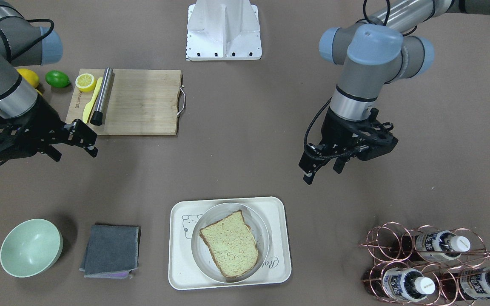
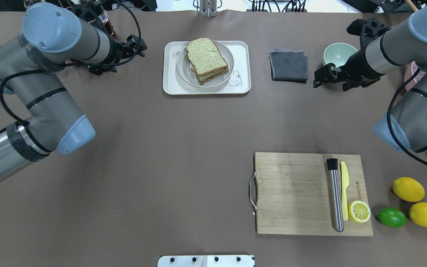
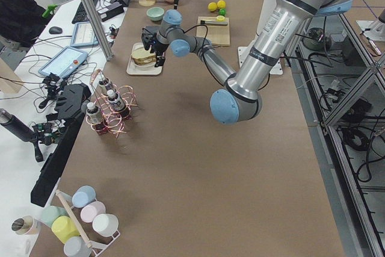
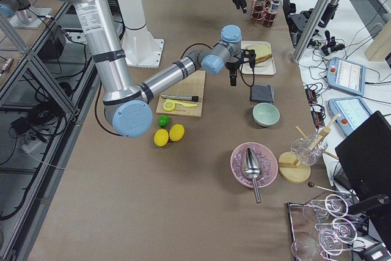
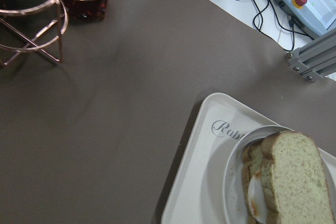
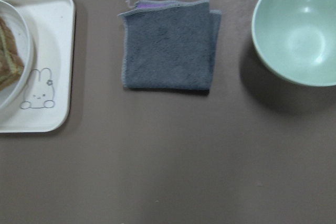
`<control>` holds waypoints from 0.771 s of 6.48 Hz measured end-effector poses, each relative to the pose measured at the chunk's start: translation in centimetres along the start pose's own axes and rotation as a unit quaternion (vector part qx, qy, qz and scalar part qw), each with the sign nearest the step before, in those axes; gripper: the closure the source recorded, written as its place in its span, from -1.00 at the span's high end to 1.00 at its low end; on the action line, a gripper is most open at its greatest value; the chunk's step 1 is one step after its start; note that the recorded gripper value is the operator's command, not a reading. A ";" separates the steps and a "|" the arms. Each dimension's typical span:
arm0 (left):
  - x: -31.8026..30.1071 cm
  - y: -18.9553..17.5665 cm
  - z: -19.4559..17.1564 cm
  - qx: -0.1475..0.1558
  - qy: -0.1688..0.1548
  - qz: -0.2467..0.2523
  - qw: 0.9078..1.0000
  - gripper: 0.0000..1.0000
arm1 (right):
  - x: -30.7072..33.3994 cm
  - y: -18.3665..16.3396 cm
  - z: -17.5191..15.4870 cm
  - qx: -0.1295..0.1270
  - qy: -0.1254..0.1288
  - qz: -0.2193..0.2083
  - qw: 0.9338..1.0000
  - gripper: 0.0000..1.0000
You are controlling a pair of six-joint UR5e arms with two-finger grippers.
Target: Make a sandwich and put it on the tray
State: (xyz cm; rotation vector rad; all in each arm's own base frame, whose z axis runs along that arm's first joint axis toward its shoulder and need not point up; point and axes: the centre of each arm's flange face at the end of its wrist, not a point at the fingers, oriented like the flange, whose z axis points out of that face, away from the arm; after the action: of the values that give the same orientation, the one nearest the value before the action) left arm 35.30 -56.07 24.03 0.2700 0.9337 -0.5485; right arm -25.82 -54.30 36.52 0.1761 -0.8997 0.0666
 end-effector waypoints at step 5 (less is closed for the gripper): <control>-18.3 -19.0 -9.6 -0.066 -0.114 0.216 0.968 0.96 | 21.7 -5.2 -9.5 -0.072 0.171 -0.115 0.976 0.99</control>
State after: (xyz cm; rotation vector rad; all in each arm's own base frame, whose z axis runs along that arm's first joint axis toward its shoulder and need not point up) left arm 9.53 -61.58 33.68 0.2746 0.6568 -0.1109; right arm -4.38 -58.09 47.08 0.1284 -0.5334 -0.1796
